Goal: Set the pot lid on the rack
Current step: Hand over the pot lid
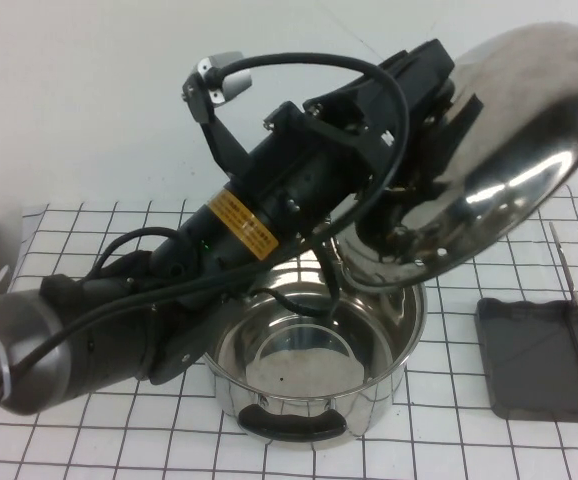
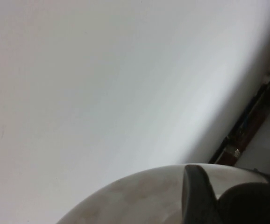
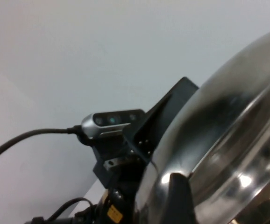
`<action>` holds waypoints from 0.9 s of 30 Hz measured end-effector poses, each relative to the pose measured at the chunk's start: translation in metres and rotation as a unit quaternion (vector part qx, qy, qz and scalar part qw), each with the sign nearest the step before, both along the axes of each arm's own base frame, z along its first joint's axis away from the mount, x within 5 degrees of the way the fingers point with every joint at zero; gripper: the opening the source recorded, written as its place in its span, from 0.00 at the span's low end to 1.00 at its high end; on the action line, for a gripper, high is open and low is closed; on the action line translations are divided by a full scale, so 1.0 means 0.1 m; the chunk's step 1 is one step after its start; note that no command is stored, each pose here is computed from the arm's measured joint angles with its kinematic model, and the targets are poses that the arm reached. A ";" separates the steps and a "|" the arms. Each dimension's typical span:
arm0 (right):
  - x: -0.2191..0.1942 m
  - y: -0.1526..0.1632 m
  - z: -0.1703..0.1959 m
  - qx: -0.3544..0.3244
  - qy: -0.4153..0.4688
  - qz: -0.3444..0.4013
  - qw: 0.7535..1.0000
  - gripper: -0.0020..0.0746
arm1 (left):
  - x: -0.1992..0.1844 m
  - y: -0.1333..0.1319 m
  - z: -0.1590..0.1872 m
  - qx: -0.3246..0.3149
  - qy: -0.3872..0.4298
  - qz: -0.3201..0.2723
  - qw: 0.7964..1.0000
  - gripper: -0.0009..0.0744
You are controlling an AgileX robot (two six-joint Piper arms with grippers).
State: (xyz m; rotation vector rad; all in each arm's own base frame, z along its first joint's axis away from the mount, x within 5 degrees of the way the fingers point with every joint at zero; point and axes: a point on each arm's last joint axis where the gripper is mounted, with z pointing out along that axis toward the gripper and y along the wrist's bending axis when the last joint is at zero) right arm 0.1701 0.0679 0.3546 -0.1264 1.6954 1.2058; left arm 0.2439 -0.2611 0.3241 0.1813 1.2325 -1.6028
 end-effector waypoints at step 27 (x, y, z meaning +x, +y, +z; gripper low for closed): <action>0.10 0.00 0.00 -0.011 0.000 0.003 1.000 0.66 | -0.02 -0.15 -0.24 0.042 0.011 -0.053 0.998 0.43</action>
